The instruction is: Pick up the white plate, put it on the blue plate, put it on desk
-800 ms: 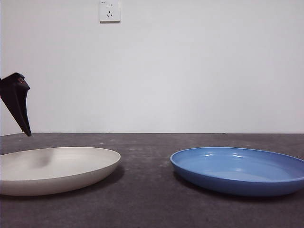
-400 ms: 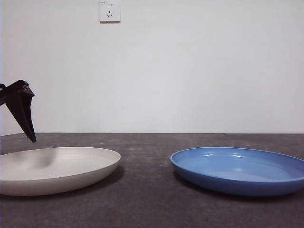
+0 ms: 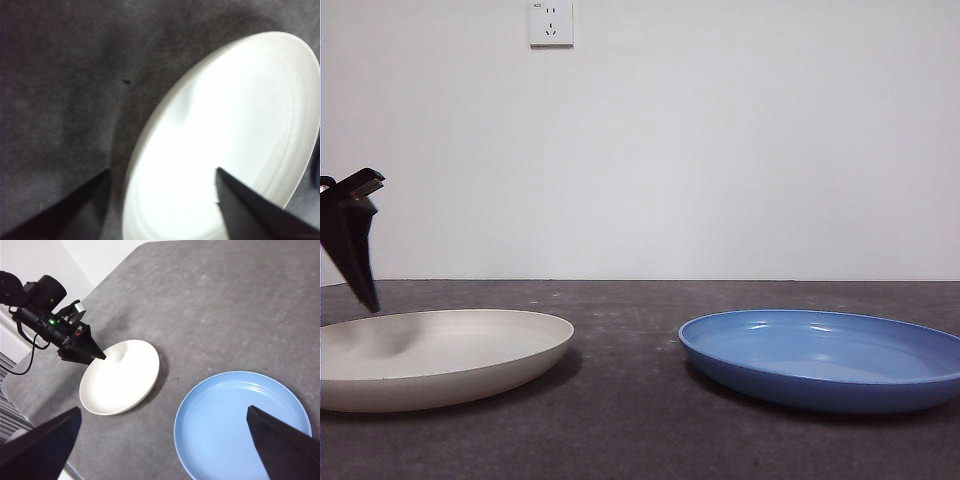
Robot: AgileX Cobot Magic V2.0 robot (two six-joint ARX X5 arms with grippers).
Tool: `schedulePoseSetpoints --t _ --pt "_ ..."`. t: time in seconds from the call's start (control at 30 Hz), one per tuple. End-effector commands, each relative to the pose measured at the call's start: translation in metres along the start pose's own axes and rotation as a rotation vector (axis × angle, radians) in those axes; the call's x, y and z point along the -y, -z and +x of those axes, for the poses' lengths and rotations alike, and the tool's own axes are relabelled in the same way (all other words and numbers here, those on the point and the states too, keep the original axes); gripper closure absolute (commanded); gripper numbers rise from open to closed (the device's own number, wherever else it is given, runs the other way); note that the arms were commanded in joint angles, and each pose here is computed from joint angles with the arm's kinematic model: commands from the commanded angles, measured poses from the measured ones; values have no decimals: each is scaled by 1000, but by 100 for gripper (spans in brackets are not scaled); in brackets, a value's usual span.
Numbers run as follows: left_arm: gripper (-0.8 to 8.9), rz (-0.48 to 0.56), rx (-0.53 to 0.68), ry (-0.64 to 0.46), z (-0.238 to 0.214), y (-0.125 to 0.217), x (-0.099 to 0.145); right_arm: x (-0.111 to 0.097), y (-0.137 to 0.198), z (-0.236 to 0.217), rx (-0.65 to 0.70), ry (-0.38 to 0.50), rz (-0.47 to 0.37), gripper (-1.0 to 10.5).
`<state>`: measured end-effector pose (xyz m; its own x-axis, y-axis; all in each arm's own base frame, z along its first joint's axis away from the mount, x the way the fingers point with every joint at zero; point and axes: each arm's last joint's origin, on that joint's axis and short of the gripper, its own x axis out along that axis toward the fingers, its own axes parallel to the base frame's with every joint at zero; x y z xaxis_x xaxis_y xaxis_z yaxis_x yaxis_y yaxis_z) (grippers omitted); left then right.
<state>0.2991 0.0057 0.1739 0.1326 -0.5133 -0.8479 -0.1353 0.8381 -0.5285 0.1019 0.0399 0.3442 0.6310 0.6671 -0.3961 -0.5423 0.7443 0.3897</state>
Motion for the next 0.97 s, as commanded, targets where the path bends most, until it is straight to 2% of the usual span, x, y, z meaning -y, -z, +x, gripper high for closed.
schedulePoseSetpoints --t 0.03,0.23,0.6,0.83,0.97 --pt "596 10 -6 -23 2 -5 -2 -2 -4 -2 15 -9 -6 280" --pt "664 7 -8 -42 2 -4 -3 -2 -4 -2 15 -9 -6 280" --pt "702 1 -14 -77 5 -5 -5 -2 -4 -2 15 -10 -6 280" --pt "808 -20 -52 -88 16 -7 -12 -2 -4 -2 14 -11 -5 280" --pt "808 -18 -50 -88 16 -7 -12 -2 -4 -2 13 -14 2 280"
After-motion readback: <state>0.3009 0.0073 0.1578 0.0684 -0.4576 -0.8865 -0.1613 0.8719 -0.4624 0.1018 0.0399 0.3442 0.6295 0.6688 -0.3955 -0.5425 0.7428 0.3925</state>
